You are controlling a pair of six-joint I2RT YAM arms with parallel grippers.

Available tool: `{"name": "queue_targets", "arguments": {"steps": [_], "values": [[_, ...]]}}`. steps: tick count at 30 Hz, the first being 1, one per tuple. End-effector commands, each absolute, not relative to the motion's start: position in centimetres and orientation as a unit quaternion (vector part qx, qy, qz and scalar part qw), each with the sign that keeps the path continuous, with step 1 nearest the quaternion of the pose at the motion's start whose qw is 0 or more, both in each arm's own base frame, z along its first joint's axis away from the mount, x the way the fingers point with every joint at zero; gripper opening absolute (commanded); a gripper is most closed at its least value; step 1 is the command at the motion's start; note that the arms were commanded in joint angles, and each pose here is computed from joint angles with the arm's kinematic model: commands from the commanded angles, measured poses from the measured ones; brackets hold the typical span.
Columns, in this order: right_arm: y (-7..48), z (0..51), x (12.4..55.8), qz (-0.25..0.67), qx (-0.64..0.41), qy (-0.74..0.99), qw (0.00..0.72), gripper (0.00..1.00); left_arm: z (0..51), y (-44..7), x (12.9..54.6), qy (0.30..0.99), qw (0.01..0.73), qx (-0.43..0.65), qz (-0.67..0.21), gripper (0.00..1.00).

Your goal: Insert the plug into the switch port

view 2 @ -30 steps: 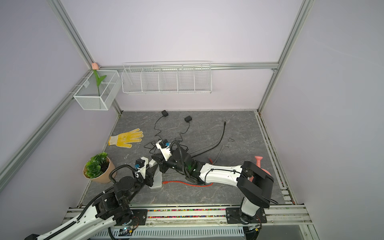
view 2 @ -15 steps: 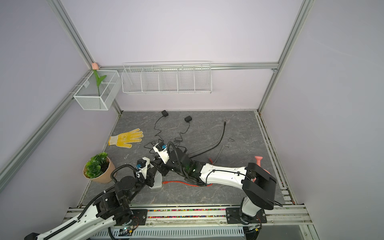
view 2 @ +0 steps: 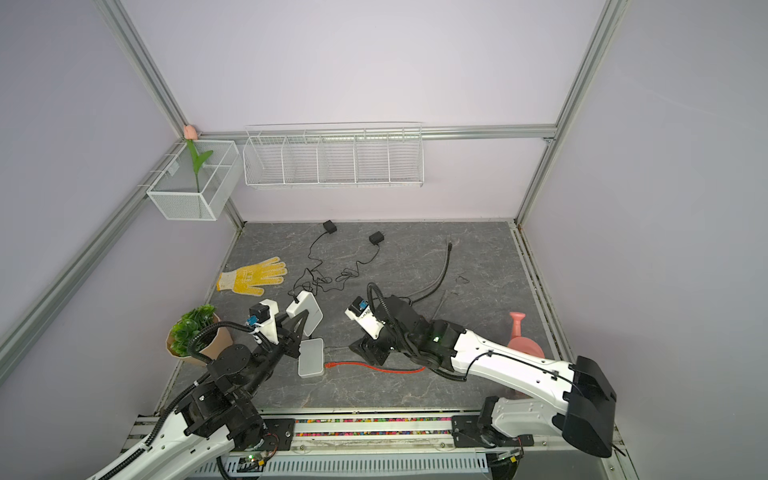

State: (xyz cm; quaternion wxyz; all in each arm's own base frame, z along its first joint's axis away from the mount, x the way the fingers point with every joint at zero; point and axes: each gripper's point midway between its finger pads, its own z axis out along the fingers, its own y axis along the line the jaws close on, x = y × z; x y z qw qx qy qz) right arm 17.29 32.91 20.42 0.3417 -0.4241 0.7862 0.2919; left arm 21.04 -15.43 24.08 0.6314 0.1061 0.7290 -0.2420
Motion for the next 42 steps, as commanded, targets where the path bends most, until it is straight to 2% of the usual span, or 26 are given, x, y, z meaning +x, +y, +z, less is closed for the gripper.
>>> {"name": "queue_targets", "arguments": {"steps": [1,5,9,12,21,25,30,35,42], "values": [[30.9,20.7,19.2,0.276,-0.435,0.785,0.344,0.56,25.7,-16.9,20.4,0.718,0.621,0.122,-0.290,0.00],[30.9,20.3,21.5,0.284,-0.468,0.773,0.320,0.56,26.2,-18.6,19.3,0.716,0.596,0.159,-0.327,0.00],[30.7,16.8,22.8,0.285,-0.527,0.766,0.231,0.56,26.0,-19.7,18.2,0.721,0.567,0.187,-0.352,0.00],[30.3,14.0,24.3,0.269,-0.546,0.769,0.193,0.56,25.5,-19.9,17.9,0.728,0.551,0.189,-0.362,0.00],[30.6,9.1,31.8,0.192,-0.563,0.771,0.227,0.59,23.6,-19.8,18.6,0.749,0.514,0.159,-0.386,0.00],[31.1,7.1,33.8,0.169,-0.575,0.767,0.228,0.59,23.2,-19.3,19.8,0.755,0.497,0.134,-0.406,0.00],[31.4,5.3,35.0,0.161,-0.581,0.768,0.215,0.58,21.7,-19.4,21.9,0.777,0.458,0.113,-0.418,0.00],[30.9,5.0,36.4,0.139,-0.563,0.783,0.225,0.57,17.0,-19.2,25.5,0.826,0.385,0.071,-0.406,0.00],[30.6,4.6,35.7,0.149,-0.568,0.779,0.219,0.58,13.9,-20.0,29.0,0.840,0.308,0.056,-0.443,0.00]]}}
